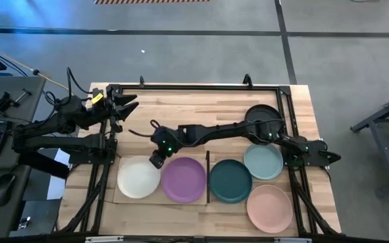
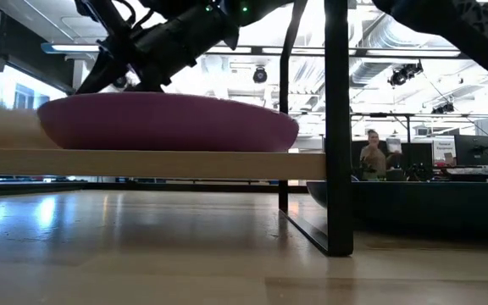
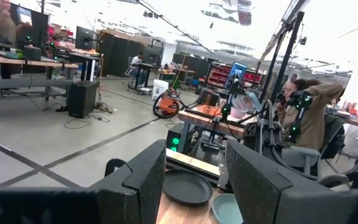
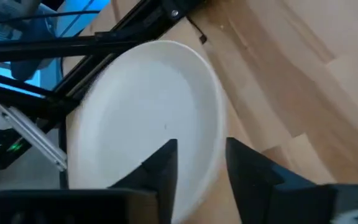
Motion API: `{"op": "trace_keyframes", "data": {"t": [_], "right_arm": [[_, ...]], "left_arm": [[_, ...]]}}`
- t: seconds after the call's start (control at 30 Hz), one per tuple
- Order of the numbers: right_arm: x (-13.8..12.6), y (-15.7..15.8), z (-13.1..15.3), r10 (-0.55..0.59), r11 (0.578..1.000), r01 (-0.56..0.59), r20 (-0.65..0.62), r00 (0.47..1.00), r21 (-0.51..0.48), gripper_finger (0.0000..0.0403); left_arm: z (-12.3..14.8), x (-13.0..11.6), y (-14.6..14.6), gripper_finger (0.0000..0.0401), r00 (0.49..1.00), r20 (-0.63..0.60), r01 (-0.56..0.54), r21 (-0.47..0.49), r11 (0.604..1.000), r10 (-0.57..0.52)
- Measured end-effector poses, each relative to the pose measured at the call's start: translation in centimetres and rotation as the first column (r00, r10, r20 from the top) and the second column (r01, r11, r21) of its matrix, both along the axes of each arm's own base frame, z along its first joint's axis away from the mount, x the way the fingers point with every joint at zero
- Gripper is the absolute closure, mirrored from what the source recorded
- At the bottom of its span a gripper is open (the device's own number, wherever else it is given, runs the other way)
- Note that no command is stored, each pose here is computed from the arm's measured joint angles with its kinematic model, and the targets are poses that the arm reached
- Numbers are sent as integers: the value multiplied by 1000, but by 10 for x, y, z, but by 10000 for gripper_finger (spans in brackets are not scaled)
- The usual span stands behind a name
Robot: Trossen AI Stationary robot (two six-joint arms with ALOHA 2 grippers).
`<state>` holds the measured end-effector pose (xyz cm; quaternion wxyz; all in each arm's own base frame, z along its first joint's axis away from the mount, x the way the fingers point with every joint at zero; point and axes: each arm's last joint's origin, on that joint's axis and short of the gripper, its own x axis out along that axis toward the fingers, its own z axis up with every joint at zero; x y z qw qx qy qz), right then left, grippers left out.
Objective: Place and stack plates onto a shelf
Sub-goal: Put the white plate on the shelf, then stack the black plate on top of the violet plate on the shelf
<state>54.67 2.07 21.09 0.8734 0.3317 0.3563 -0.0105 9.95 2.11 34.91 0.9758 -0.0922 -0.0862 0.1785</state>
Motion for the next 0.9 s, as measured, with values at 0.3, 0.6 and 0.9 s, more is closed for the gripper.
{"op": "trace_keyframes", "data": {"t": [0.3, 0.6, 0.9], "right_arm": [[-5, -37, 13, 92, 995, -93, -9, 996, -45, 227], [-70, -88, 72, 164, 902, -261, -286, 944, -345, 238], [-161, -108, 84, 59, 939, -129, -222, 973, -318, 249]], "left_arm": [[0, 0, 0, 245, 1000, 0, 0, 1, 1000, 0], [-1, 0, 0, 245, 1000, -13, 0, -1, 1000, 0], [-3, 0, 0, 245, 1000, -16, 4, -30, 1000, -5]]}}
